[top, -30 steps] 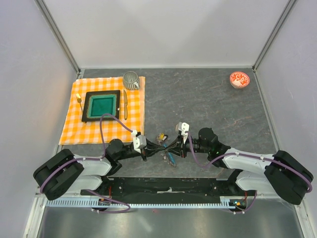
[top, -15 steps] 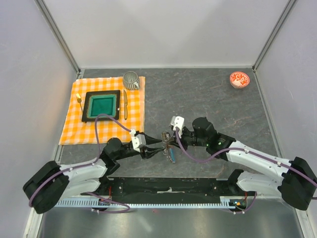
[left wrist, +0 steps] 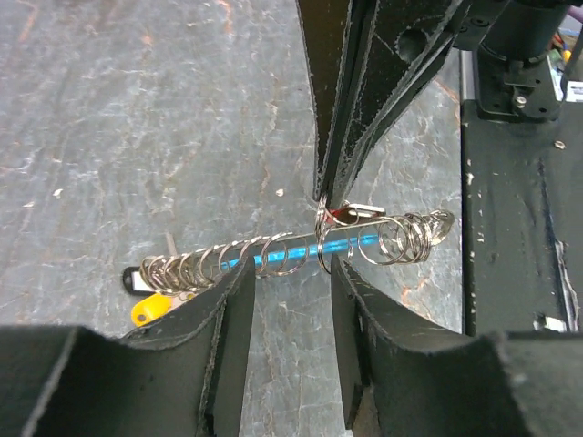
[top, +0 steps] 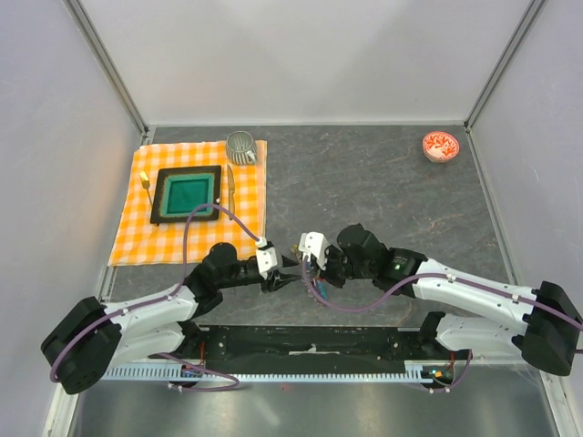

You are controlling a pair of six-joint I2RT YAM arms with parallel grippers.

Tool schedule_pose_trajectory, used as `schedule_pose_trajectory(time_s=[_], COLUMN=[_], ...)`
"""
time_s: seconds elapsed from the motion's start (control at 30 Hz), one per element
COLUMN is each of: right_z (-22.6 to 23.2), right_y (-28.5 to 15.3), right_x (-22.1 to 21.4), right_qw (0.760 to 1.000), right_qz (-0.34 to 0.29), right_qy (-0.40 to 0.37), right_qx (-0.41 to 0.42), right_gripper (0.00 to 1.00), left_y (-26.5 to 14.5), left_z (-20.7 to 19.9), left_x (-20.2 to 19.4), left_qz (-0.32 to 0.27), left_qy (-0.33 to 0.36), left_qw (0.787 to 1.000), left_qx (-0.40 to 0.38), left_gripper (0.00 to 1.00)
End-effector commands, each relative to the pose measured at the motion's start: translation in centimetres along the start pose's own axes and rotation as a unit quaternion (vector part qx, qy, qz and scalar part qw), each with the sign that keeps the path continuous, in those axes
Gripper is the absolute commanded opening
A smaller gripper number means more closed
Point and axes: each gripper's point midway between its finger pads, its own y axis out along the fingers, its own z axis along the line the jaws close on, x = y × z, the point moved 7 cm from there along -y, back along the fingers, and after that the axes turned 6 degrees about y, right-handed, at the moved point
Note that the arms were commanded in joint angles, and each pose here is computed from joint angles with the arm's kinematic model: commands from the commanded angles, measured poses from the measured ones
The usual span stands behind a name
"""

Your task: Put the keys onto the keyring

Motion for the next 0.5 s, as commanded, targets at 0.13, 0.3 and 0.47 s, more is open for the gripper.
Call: schedule_pose_trajectory(time_s=[0.13,0.3,0.47], right_z=[0.25,0.34,0.43], right_y=[0.57,0.68,0.7], right_x=[1.3,1.32,1.41], right_qw=[0.999,0.999,0.999], right_qz=[-0.003,-0.002,-0.006], right_qy=[-0.033,-0.036,-0.038], right_qx=[-0.003,0.0,0.003], right_gripper=[0.0,0.0,0.0], left_y=[1.37,1.36,1.83], left_z=[-0.41,-0.64,-0.81], left_x=[1.59,2.0,1.23], left_qz=[-0.026,-0.039,-0.025], left_qy=[0.021,0.023,0.006], left_qw=[0.996,0.995,0.994], left_qx=[-0.079,-0.09,-0.103], left_gripper=[0.39,0.38,0.38])
